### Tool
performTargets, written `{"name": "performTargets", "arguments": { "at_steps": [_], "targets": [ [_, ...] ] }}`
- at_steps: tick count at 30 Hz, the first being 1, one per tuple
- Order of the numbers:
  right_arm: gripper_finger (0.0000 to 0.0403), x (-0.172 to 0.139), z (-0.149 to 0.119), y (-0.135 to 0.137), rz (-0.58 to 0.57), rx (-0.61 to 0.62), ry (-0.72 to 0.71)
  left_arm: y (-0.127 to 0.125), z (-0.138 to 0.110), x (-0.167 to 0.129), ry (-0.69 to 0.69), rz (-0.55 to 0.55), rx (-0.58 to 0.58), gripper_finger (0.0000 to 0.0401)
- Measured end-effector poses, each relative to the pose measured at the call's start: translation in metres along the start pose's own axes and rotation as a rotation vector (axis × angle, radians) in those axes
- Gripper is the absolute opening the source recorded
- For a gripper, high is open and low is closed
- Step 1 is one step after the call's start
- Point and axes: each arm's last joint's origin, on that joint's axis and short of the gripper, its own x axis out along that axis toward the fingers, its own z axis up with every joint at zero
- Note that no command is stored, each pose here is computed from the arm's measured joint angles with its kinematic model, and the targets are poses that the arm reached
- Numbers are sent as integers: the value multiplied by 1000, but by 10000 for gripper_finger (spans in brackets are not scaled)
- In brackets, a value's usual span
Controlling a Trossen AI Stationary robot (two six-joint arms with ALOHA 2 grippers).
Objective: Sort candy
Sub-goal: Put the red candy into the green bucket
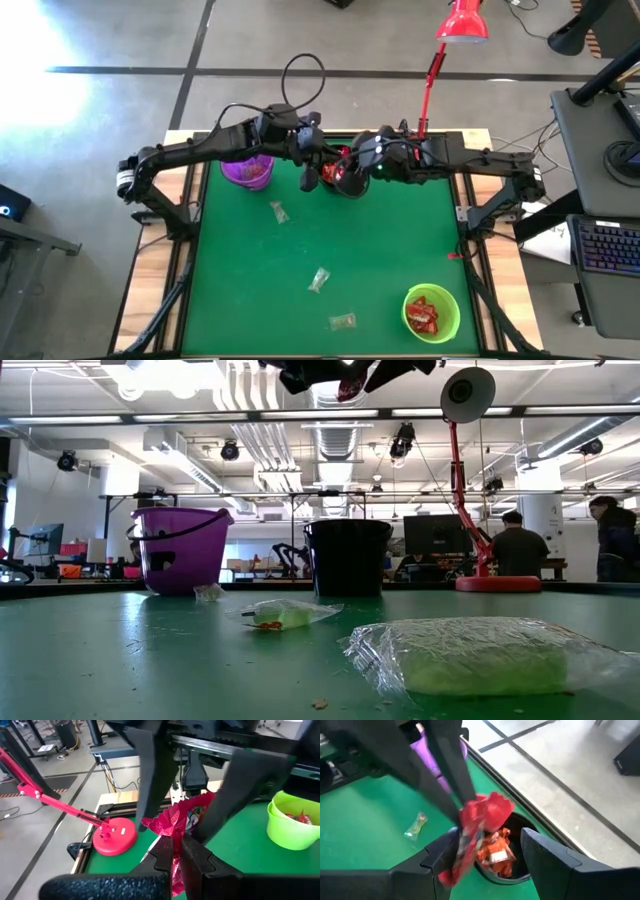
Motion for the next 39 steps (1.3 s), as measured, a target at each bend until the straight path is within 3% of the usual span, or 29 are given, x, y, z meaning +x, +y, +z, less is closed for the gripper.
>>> {"name": "performTargets", "arguments": {
  "at_steps": [7,12,15,20,28,33,39],
  "targets": [
    [201,6,5,-2,30,15,-11,1,5,-2,-26,3,29,0],
    [175,16,3,0,19,1,7,1,7,-2,-36,5,39,0],
    [133,17,3,-1,21,2,11,1,7,-2,-34,7,39,0],
    [26,15,4,-2,40,-1,15,1,7,-2,-30,5,37,0],
    [11,13,4,-1,89,7,29,2,7,-2,-23,28,41,7],
    [10,10,1,-3,85,9,49,2,8,-4,-7,30,44,46],
    [9,2,-12,-7,53,28,172,3,6,-5,19,66,60,103]
  ]
}}
